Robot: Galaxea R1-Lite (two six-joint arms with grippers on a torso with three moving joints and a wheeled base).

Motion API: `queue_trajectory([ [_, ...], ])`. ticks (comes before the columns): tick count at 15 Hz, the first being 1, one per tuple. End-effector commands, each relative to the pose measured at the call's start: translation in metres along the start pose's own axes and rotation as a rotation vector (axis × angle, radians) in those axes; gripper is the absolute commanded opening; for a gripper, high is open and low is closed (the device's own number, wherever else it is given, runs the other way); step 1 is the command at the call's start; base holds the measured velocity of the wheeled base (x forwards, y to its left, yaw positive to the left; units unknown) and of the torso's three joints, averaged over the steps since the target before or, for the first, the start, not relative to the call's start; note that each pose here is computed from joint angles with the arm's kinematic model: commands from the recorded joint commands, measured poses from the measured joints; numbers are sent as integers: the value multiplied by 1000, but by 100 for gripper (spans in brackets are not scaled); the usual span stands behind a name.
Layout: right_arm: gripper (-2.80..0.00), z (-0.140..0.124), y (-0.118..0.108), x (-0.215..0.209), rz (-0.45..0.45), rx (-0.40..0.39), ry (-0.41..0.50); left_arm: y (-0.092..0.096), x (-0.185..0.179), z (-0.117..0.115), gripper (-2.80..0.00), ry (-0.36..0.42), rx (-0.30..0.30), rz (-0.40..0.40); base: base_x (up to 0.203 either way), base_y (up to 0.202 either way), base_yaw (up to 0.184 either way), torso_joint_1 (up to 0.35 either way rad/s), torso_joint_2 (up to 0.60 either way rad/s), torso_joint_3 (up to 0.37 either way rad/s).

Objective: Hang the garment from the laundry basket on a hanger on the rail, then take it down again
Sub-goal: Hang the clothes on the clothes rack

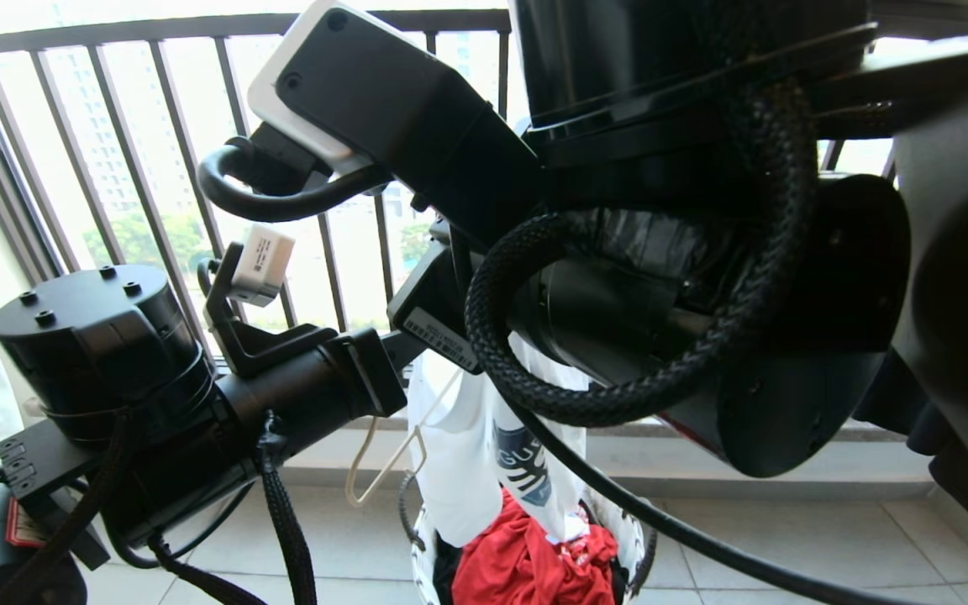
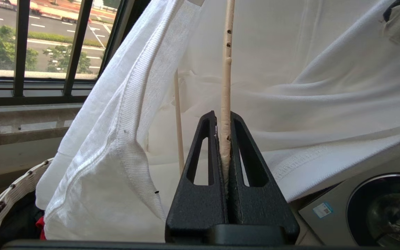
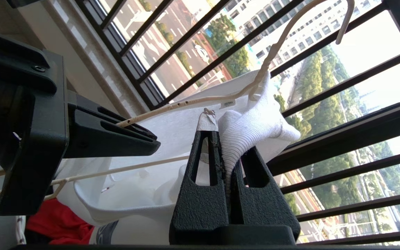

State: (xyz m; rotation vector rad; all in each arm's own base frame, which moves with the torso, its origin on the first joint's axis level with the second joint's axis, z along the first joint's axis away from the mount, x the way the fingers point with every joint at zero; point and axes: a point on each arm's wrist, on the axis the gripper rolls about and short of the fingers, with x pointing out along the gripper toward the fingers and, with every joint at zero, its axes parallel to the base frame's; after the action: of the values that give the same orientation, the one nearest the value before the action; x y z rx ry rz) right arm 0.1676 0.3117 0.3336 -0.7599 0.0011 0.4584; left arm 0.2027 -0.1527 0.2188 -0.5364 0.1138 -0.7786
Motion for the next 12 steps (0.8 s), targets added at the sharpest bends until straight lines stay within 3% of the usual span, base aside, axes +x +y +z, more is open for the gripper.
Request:
queue_trajectory([
  [1,-280,-5,-3,8,-19,-11,27,-1,-1,2,-280,-12,-6,-6,0,0,0,0,0,0],
  [7,-280,-24,-9,41,-64,-24,109,-3,-4,6,-280,-44,-9,-18,0,0,0,0,0,0],
  [12,-280,-26,-1,66,-101,4,94,-4,-4,6,-280,-45,-9,-19,0,0,0,0,0,0],
])
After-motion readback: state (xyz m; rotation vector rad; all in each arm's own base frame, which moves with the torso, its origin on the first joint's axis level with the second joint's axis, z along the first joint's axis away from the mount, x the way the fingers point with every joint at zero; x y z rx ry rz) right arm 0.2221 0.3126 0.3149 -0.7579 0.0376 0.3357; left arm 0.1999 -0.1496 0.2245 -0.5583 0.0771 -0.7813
